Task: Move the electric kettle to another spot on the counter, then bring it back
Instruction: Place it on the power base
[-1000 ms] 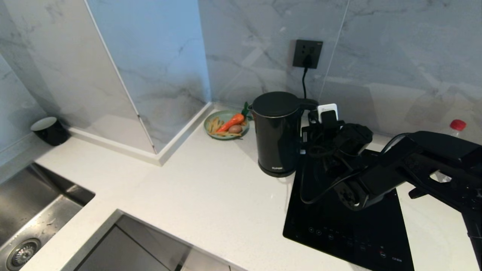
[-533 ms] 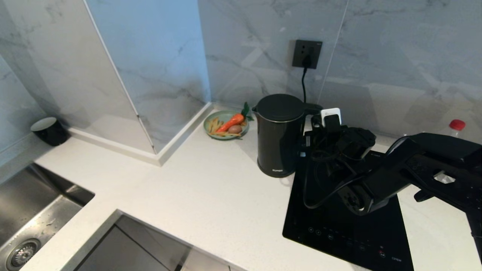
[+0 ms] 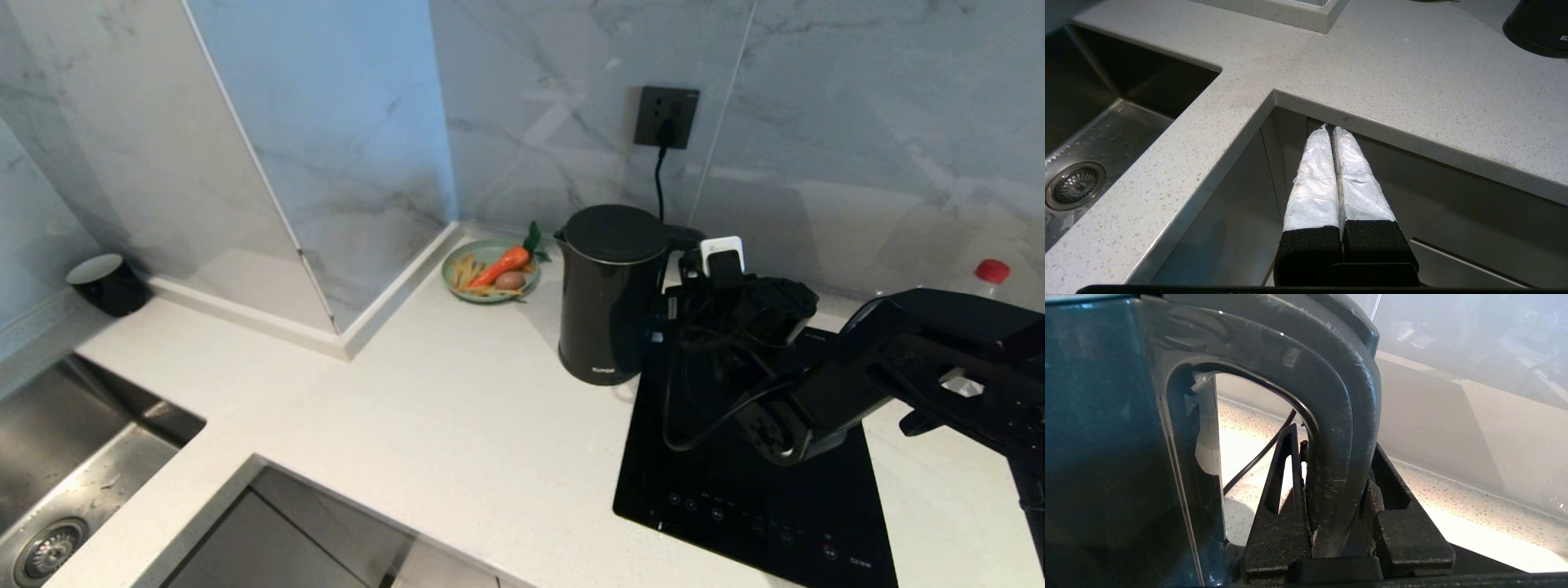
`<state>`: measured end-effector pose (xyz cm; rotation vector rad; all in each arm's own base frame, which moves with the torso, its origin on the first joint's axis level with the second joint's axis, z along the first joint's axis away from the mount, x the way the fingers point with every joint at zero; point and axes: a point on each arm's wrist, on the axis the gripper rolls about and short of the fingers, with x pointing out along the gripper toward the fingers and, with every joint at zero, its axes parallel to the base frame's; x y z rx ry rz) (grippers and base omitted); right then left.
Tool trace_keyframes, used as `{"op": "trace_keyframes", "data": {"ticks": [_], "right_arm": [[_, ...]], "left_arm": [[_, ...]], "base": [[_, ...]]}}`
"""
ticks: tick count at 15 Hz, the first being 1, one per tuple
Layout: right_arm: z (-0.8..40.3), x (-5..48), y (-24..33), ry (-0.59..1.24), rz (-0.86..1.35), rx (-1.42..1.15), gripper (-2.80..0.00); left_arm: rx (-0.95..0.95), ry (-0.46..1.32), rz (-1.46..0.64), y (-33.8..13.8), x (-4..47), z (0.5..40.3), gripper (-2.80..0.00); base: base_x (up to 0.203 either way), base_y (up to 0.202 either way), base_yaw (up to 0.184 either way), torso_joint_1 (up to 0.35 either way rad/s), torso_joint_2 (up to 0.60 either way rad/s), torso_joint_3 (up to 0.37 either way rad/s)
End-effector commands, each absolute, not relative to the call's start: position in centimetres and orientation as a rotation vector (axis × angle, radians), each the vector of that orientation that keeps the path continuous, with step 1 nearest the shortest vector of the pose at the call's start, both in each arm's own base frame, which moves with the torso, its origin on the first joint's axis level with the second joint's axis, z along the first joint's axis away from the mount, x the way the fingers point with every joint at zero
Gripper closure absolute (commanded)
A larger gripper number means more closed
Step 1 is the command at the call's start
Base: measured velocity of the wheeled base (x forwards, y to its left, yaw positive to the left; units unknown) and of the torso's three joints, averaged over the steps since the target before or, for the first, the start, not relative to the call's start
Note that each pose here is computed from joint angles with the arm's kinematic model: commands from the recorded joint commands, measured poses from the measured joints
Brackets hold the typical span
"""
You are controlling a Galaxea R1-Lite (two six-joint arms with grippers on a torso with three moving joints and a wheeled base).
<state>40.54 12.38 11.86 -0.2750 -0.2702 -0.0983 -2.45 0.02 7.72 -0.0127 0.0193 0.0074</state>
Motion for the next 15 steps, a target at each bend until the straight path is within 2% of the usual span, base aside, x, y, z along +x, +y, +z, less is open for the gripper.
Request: {"op": "trace_keyframes", "data": {"ticks": [1,7,8,15], "right_arm": [[11.61,40.66,12.11,-0.269,-0.109,-0.277,0.00],[11.67,40.57,12.05,-0.267,-0.119,-0.271,0.00],[11.82,40.51,12.09,-0.269,-0.124,-0.267,-2.78],[11.14,40.15,11.81,-0.239,-0.122,-0.259,-2.80]], "left_arm": [[-0.013,0.021,0.008,0.02,-2.44,7.72,0.00],[-0.014,0.021,0.008,0.02,-2.44,7.72,0.00],[-0.013,0.021,0.008,0.02,-2.44,7.72,0.00],[-0.012,0.020,0.008,0.02,-2.45,7.72,0.00]], "base": [[0.000,0.000,0.000,0.000,0.00,0.000],[0.000,0.000,0.000,0.000,0.00,0.000],[0.000,0.000,0.000,0.000,0.00,0.000],[0.000,0.000,0.000,0.000,0.00,0.000]]}}
